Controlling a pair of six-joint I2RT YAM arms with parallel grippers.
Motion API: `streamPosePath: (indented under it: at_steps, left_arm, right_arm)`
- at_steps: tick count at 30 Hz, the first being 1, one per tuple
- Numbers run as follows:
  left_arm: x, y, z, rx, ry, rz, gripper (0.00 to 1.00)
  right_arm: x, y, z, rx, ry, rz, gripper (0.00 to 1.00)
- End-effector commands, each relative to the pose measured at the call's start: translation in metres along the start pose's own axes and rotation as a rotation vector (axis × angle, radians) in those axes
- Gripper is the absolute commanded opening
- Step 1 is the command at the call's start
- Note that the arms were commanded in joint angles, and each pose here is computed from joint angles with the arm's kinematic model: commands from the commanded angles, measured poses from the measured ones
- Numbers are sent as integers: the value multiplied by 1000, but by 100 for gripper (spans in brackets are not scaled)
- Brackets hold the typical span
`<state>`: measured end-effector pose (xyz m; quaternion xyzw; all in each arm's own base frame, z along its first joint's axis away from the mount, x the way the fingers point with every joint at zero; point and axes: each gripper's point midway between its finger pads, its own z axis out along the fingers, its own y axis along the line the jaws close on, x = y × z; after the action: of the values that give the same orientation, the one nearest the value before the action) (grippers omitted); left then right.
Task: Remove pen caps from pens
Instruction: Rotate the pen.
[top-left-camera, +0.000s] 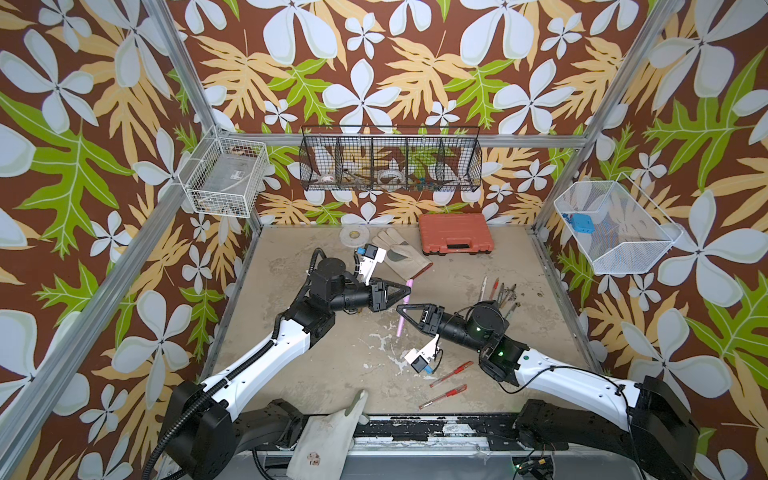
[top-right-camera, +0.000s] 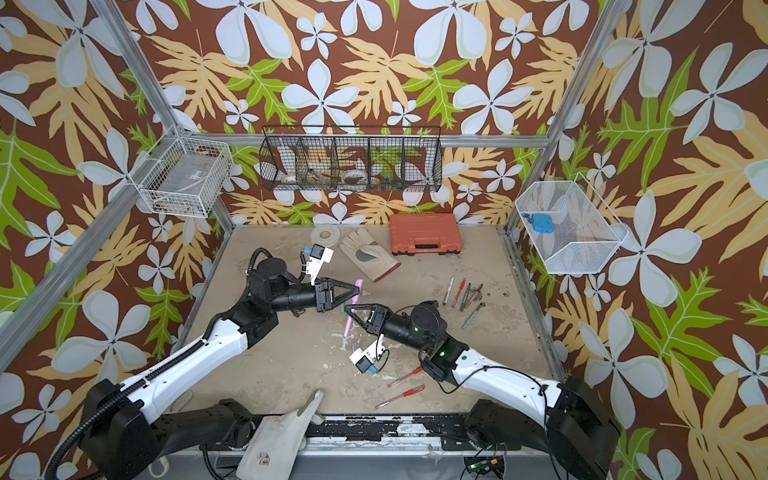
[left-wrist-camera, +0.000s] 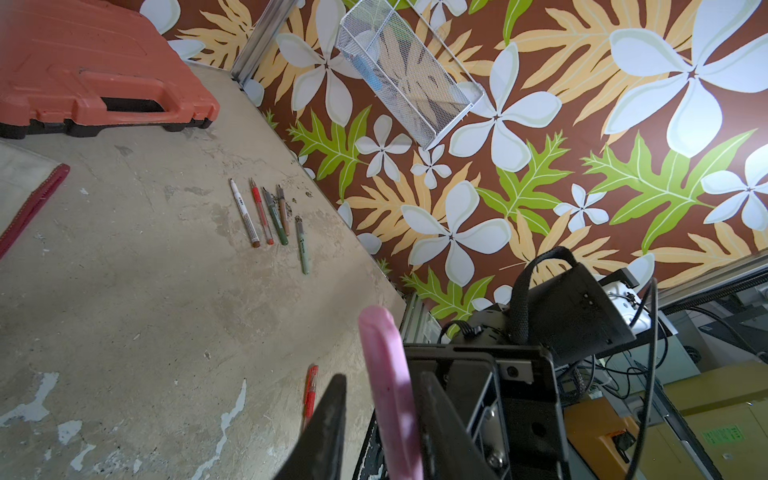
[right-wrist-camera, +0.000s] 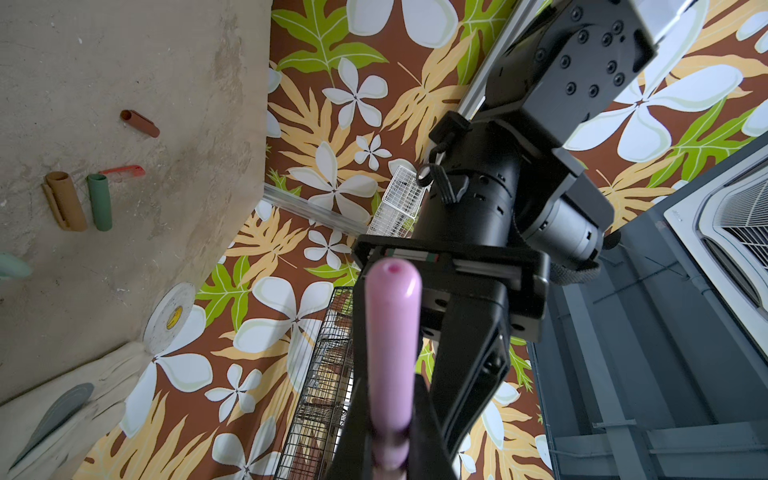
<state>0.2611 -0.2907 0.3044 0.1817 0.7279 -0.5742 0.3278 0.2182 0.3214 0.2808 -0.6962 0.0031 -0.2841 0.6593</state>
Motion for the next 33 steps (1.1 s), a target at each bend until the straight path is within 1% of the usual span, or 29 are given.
streamPosePath:
  at_steps: [1,10,13,15,16,17,19,20,22,24,25,26,29,33]
  left_arm:
    - [-6,-5,0,13,-17,32,22]
    - [-8,-1,3,3,-10,18,3]
    - [-11,-4,2,5,-24,25,0]
    - [-14,-6,1,6,-34,31,0]
    - [-15,-6,1,5,-38,31,0]
    - [-16,-7,1,6,-42,34,0]
    - [-18,-8,0,5,-49,38,0]
    - [-19,-9,0,5,-53,40,0]
    - [-20,-8,0,2,-62,42,0]
    - [-23,-7,0,-2,-74,44,0]
    - [-25,-7,1,-4,-83,45,0]
    - [-27,-7,1,-6,-93,48,0]
    - [-37,-5,2,-20,-132,66,0]
    - [-56,-5,2,-30,-209,92,0]
  right_arm:
    - [0,-4,1,14,-3,-14,0]
    - [-1,-1,1,-1,-6,-4,0]
    - [-1,1,1,-10,-5,9,1]
    - [-1,1,2,-12,-8,17,3]
    - [-1,0,2,-12,-8,21,6]
    - [-1,1,2,-14,-9,24,12]
    - [-1,1,2,-15,-7,30,26]
    - [0,2,2,-18,-3,30,31]
    - [1,3,2,-21,5,37,37]
    - [3,4,2,-23,18,42,42]
    - [4,4,1,-21,24,53,47]
    - [4,4,1,-17,27,65,48]
    - [4,2,-4,8,43,119,48]
    - [-1,20,-14,-8,70,225,48]
